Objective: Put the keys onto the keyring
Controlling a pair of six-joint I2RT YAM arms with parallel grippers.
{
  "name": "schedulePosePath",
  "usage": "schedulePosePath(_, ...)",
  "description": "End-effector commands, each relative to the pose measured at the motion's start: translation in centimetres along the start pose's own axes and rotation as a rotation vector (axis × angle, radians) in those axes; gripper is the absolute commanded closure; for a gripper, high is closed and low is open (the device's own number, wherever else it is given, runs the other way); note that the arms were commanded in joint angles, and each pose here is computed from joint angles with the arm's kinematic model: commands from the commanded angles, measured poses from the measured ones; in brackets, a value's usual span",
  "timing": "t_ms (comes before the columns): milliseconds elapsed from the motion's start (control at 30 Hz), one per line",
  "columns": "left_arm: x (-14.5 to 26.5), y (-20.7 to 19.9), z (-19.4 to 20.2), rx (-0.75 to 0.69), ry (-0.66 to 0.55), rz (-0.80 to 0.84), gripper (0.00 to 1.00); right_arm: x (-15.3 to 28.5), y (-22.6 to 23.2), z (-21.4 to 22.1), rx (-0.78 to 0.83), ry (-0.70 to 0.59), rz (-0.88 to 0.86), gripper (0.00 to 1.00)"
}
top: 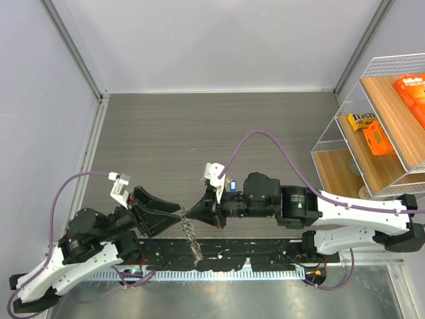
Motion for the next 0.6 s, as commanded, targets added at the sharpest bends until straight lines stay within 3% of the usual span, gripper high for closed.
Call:
schedulePosePath(0, -0.03, -1.14, -0.45, 0.010, -0.015, 0.069, 0.42, 0.53, 1.56, -4.16, 0.018, -0.132, -0.051, 0.94)
schedulePosePath(567, 0.27, -1.34, 0.01, 0.054, -0.001, 0.086, 0.48, 0.05, 0.97, -4.11, 0.020, -0.125, -0.010, 0.94)
Point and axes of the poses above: each gripper's point midway between its finger pads, its own x axis back along the fingers, its own y axis along the line the jaws close on, z = x × y, the point moved 4 cm from there along x, back along the fingers, and after that the axes turned 8 degrees about -x, right-handed, at the moved point
